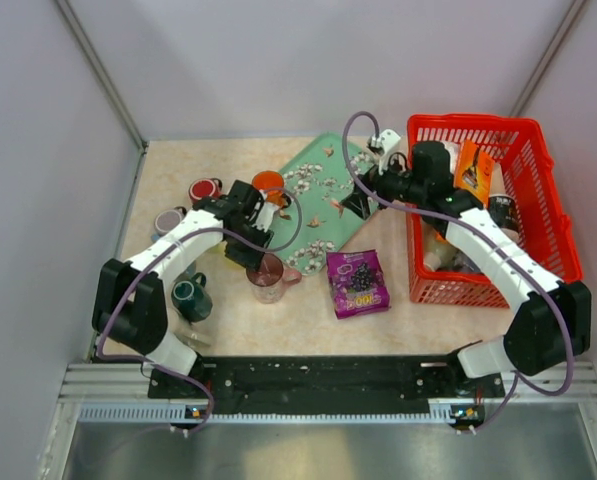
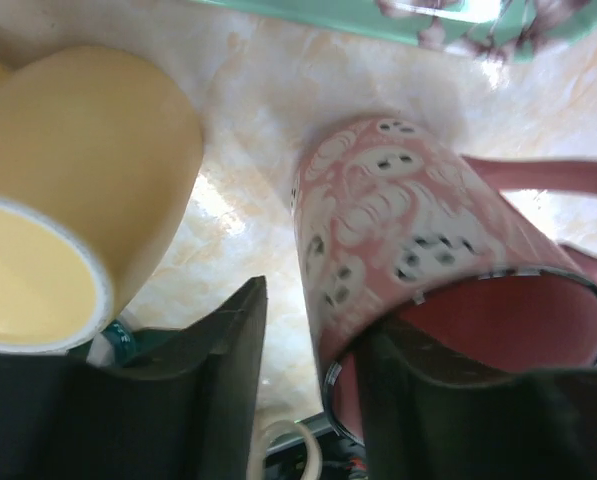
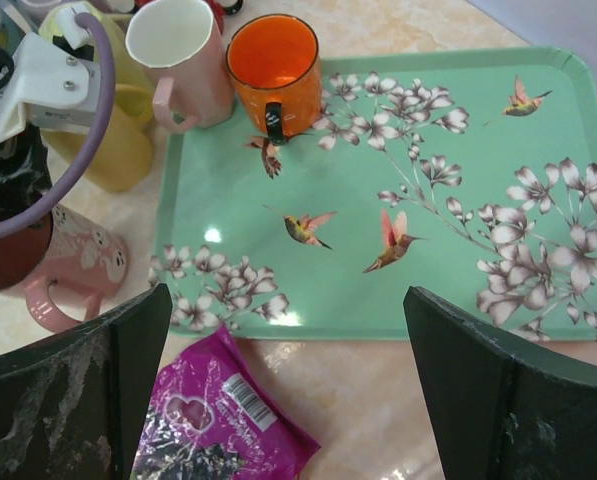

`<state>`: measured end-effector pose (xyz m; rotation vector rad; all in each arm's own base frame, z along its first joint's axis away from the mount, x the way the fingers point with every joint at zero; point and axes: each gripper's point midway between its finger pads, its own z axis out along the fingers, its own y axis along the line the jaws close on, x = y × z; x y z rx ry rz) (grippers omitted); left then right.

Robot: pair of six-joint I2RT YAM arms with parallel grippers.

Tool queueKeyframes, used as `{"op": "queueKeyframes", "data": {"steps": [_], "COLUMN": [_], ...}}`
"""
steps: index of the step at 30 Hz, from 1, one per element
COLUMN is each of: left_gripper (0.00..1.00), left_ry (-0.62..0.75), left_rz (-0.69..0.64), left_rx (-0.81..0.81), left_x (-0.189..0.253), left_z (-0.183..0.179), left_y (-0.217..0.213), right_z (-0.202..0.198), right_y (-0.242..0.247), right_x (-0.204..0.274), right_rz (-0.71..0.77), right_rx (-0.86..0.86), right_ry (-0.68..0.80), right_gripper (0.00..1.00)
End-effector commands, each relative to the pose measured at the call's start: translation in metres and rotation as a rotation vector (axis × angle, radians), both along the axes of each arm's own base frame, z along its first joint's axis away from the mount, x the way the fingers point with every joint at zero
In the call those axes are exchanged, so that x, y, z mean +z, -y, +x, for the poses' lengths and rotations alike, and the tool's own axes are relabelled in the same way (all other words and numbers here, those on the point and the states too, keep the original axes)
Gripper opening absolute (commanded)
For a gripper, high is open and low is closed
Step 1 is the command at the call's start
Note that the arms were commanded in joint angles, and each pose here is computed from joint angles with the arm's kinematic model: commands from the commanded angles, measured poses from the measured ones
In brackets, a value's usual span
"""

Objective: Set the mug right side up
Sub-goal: Place the cup at the center of the board.

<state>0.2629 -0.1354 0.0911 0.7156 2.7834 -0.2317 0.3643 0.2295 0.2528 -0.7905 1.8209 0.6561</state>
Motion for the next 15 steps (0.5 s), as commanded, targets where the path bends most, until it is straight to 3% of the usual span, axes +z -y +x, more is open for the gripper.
{"op": "queueKeyframes", "data": {"steps": [1, 6, 9, 13, 15], "left_gripper": [0.98, 0.99, 0.99, 0.99, 0.99], "left_ry": [0.076, 0.190, 0.252, 0.224, 0.310], "left_rz": [-0.083, -0.113, -0.039, 0.035, 0.044], "left_rx": [0.008, -0.014, 0.010, -0.028, 0.006], "left_x": [0.018, 0.070, 0.104, 0.133, 0.153], "left_z": [0.018, 0.023, 0.029, 0.017, 0.023], "left_y": [0.019, 0.018, 0.001, -0.017, -0.026], "right_z": [-0.013, -0.041, -0.049, -0.047, -0.048], "right_y": [-0.007, -0.027, -0.036, -0.047, -0.055], "right_x": [0.004, -0.013, -0.022, -0.027, -0.031], "right_rz": [-0.039, -0.106, -0.143, -0.131, -0.129], "right_rx": [0.073, 0.221, 0.264, 0.277, 0.297], "right_ry": [0.057, 0.054, 0.061, 0.023, 0.006], "right_gripper": [0.99, 0.99, 0.99, 0.99, 0.99]}}
